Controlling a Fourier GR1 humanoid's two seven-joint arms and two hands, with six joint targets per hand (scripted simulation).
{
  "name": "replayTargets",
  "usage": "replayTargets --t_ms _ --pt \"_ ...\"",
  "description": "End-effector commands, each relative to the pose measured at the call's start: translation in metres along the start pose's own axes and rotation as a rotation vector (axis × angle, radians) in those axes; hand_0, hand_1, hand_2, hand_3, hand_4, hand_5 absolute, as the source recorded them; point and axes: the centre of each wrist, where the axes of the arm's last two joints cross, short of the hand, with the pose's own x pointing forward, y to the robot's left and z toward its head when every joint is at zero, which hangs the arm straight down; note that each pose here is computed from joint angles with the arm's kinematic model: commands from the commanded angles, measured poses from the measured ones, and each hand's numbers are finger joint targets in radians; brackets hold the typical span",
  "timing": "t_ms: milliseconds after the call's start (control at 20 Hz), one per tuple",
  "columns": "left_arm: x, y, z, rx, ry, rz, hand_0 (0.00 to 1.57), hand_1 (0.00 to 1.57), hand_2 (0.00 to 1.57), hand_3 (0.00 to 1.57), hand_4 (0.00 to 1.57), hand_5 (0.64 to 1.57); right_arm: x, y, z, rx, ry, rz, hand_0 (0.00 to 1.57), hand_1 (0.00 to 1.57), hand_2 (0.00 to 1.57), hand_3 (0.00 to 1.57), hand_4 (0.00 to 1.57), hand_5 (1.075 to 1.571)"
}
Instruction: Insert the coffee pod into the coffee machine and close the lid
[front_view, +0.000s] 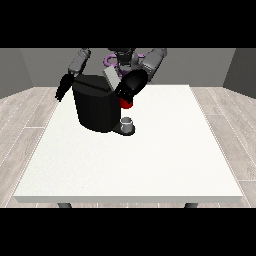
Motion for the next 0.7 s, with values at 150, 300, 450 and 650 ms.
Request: replayTargets --t_ms 150,300,450,650 --pt "-0.003 0.0 0.002 0.002 -0.011 -0.067 0.92 0.92 0.98 0.69 0.0 1.571 -0.012 -0.01 0.003 -0.022 0.005 0.016 0.0 0.0 0.0 0.0 0.19 1.571" --pt "0.007 0.03 0.0 0.045 -0.031 -0.111 0.51 0.51 0.78 0.6 0.0 1.571 -0.006 0.008 0.0 -0.041 -0.018 0.017 0.0 0.0 0.0 0.0 0.11 1.571" --pt "-0.008 0.021 0.007 0.05 -0.011 -0.133 0.0 0.0 0.63 0.51 0.0 1.571 0.006 -0.013 -0.011 -0.036 -0.015 0.018 0.0 0.0 0.0 0.0 0.21 1.571" --pt "0.005 0.026 0.0 0.056 0.006 -0.126 0.0 0.0 0.56 0.46 0.0 1.571 -0.008 -0.007 -0.002 -0.006 -0.007 0.059 0.0 0.0 0.0 0.0 0.15 1.571"
